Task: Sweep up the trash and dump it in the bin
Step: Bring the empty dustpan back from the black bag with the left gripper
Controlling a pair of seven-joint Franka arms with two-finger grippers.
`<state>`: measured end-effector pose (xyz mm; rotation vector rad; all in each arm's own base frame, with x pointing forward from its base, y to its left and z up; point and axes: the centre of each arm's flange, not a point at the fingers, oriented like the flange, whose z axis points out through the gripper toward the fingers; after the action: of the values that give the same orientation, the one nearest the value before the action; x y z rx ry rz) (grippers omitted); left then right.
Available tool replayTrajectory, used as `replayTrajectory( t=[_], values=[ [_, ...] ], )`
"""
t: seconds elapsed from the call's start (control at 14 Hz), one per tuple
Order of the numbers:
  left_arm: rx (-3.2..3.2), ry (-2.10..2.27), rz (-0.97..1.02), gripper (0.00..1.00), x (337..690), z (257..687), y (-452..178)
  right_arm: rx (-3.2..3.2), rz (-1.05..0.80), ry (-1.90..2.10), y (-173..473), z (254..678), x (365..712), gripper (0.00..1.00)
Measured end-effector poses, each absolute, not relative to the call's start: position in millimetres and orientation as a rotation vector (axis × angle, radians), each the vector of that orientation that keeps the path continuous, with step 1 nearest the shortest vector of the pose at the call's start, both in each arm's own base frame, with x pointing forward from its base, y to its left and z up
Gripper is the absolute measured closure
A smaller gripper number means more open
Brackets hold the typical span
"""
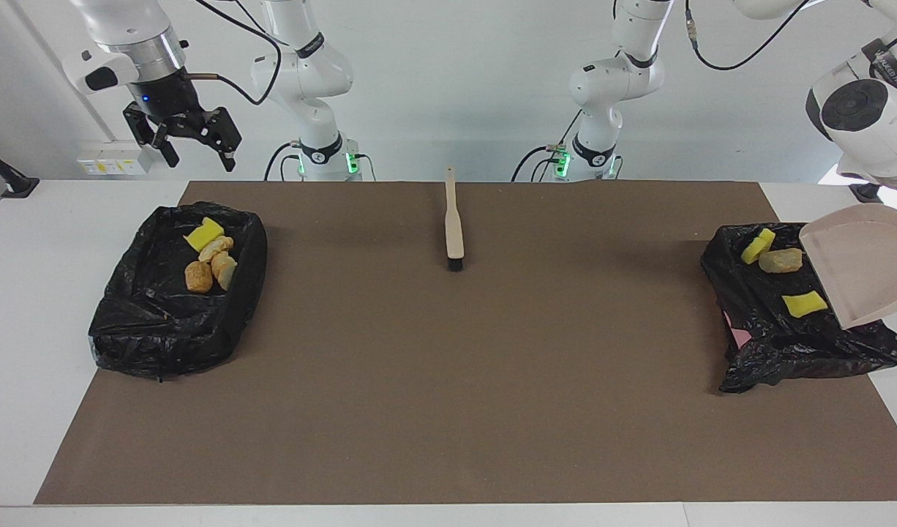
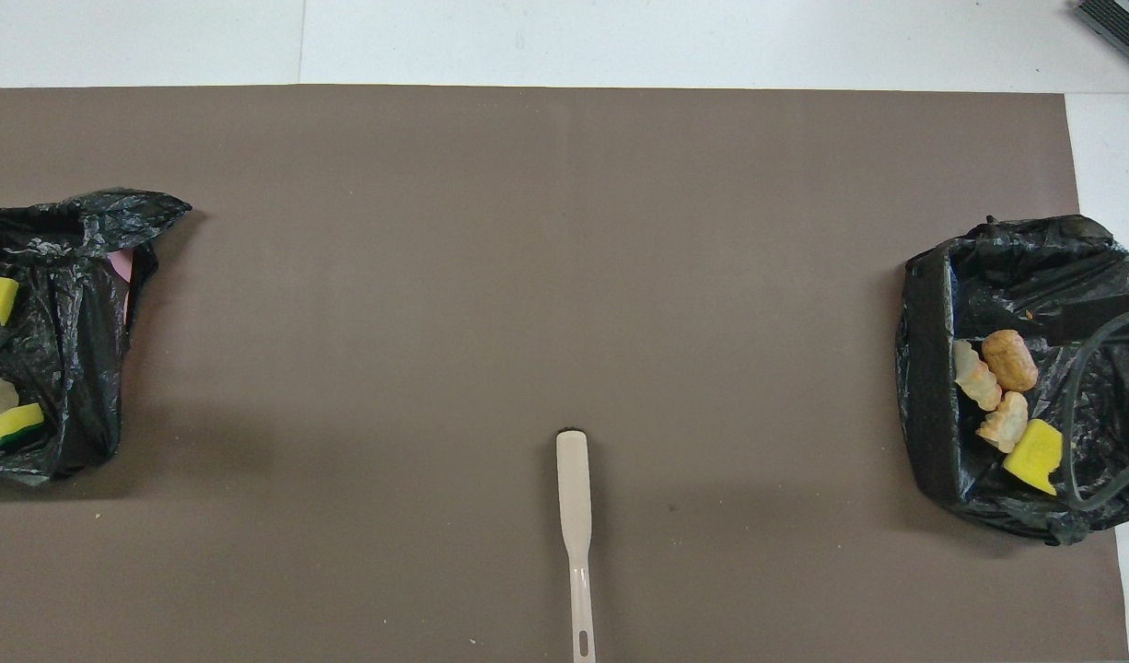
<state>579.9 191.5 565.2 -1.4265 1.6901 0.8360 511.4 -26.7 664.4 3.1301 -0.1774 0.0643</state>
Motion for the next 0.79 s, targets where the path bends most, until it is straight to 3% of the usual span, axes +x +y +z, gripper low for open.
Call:
replayTrajectory(
  t=[0.36, 0.79],
  values=[
    [-1.535, 1.590, 0.845, 0.68, 582, 564, 121, 3.130, 0.061, -0.178, -27, 663, 511, 0.00],
    [-1.901, 1.398, 0.805, 0.68, 559, 546, 40, 3.131, 0.061, -0.169, -24, 663, 511, 0.00]
  ],
)
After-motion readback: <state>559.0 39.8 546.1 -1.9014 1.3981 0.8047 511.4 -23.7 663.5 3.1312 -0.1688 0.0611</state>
